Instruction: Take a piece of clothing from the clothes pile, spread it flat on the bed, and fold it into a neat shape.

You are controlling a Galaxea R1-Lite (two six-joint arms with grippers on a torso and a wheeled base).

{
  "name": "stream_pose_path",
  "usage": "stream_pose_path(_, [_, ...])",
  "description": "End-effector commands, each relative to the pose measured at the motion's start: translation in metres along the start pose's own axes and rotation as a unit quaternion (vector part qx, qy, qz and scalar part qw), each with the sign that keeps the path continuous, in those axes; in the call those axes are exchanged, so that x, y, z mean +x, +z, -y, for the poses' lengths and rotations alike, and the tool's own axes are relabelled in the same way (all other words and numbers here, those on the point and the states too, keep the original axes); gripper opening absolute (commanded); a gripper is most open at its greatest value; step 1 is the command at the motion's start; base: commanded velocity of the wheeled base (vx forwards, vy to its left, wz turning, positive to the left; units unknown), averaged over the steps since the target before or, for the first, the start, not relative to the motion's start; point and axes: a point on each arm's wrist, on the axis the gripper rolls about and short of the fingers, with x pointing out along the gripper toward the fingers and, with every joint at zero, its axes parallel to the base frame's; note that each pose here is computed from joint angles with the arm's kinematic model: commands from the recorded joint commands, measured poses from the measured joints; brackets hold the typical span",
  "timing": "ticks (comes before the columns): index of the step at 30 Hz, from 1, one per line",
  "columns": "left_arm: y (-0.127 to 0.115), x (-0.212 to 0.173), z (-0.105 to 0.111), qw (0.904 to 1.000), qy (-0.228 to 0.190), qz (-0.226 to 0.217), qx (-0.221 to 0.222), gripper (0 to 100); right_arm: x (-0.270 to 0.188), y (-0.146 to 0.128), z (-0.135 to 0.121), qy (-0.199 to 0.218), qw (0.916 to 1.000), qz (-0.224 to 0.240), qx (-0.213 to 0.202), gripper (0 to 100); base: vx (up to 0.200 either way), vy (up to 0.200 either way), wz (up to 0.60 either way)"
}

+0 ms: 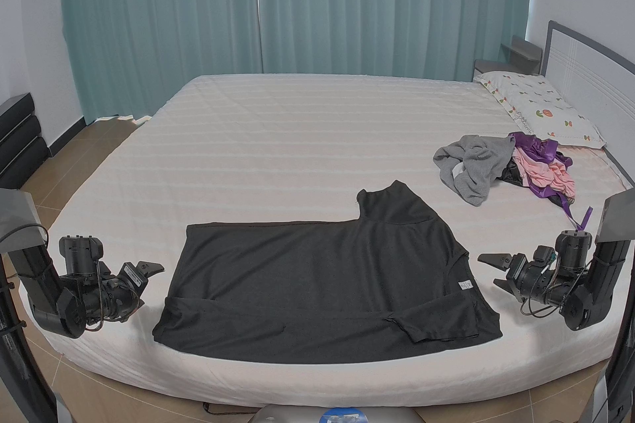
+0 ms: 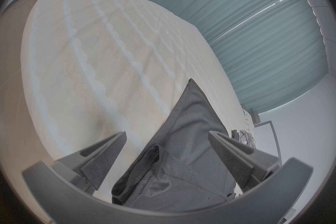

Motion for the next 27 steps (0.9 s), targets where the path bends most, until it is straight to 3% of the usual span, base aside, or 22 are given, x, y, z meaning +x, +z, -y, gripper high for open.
stream_pose_path(1, [0.0005,0.0001,-0.0002,1.0,0.0,0.001,-0.001,100,-0.0001,0.0006,-0.0005,0.002,1.0,0.002,-0.001,100,0.0,0.0,0.0])
stream_pose_path(17, [0.0001,-0.0012,0.0008,1.0,-0.004,-0.002,-0.008,100,-0.0003,-0.0017,-0.0006,0.003,1.0,0.001,-0.003,100,0.0,0.0,0.0])
stream_pose_path(23, [0.0011,-0.0008,0.0006,1.0,-0.005,-0.001,-0.007,100,-0.0003,-0.0017,-0.0006,0.003,1.0,0.001,-0.003,100,0.0,0.2,0.0])
stream_pose_path(27, [0.0003,-0.0011,0.0003,1.0,-0.004,-0.002,-0.007,100,-0.0003,-0.0017,-0.0006,0.003,1.0,0.0,-0.003,100,0.0,0.0,0.0])
